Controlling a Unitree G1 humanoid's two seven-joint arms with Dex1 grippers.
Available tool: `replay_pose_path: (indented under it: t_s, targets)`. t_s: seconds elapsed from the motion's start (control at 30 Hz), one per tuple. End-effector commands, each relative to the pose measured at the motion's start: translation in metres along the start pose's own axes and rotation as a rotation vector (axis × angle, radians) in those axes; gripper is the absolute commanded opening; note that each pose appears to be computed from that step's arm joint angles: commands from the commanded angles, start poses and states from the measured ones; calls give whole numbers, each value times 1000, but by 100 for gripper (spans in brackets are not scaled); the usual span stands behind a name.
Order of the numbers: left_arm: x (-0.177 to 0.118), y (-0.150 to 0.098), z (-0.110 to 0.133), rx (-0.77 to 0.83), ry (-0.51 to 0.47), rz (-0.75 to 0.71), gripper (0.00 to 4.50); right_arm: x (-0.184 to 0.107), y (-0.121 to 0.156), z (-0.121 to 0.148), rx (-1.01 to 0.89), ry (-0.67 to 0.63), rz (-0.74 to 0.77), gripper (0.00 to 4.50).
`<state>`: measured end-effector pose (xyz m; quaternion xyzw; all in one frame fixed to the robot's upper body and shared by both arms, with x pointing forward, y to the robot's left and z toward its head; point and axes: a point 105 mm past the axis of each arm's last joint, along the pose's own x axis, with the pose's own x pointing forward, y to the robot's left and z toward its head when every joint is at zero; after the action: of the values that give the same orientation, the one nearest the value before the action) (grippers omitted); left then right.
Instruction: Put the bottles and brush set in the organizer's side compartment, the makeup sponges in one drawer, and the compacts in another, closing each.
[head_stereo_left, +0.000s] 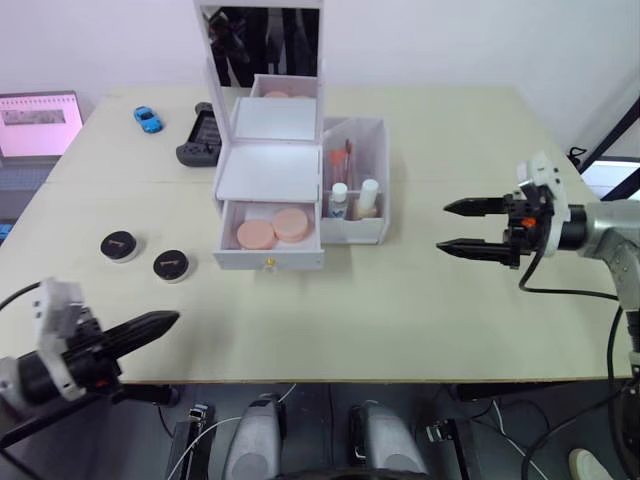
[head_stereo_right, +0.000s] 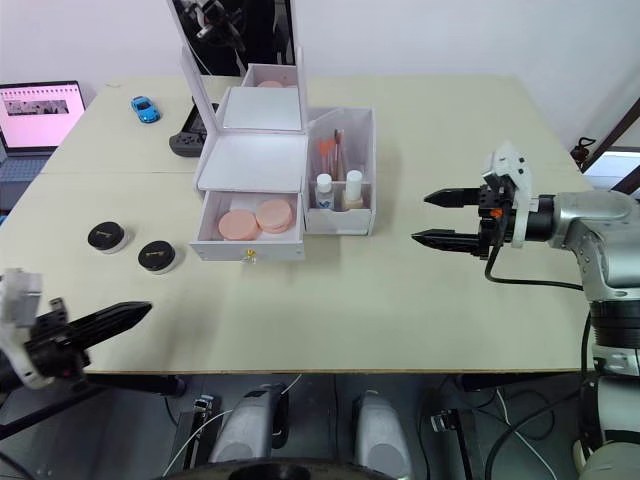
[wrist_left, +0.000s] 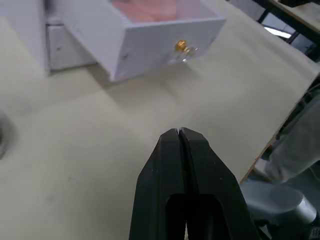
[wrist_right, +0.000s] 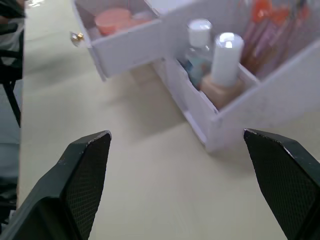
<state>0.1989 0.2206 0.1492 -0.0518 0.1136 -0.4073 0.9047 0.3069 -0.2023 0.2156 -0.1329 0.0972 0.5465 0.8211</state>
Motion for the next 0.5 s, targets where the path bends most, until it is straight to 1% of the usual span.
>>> replay_pose_path:
  t_s: [0.03, 0.1, 0.33, 0.43, 0.5]
  targets:
    - [30, -17, 10, 32, -58, -65, 6, 4, 16, 29, -87, -46, 48, 450]
    - [40, -15, 13, 41, -94, -42, 6, 8, 24, 35, -91, -63, 70, 450]
    - [65, -2, 15, 40, -170, 37, 6, 21, 45, 47, -98, -128, 91, 450]
    - [72, 1, 13, 42, -164, 48, 6, 25, 50, 50, -100, -137, 86, 450]
    - [78, 3, 11, 44, -159, 59, 6, 29, 51, 49, -80, -118, 75, 450]
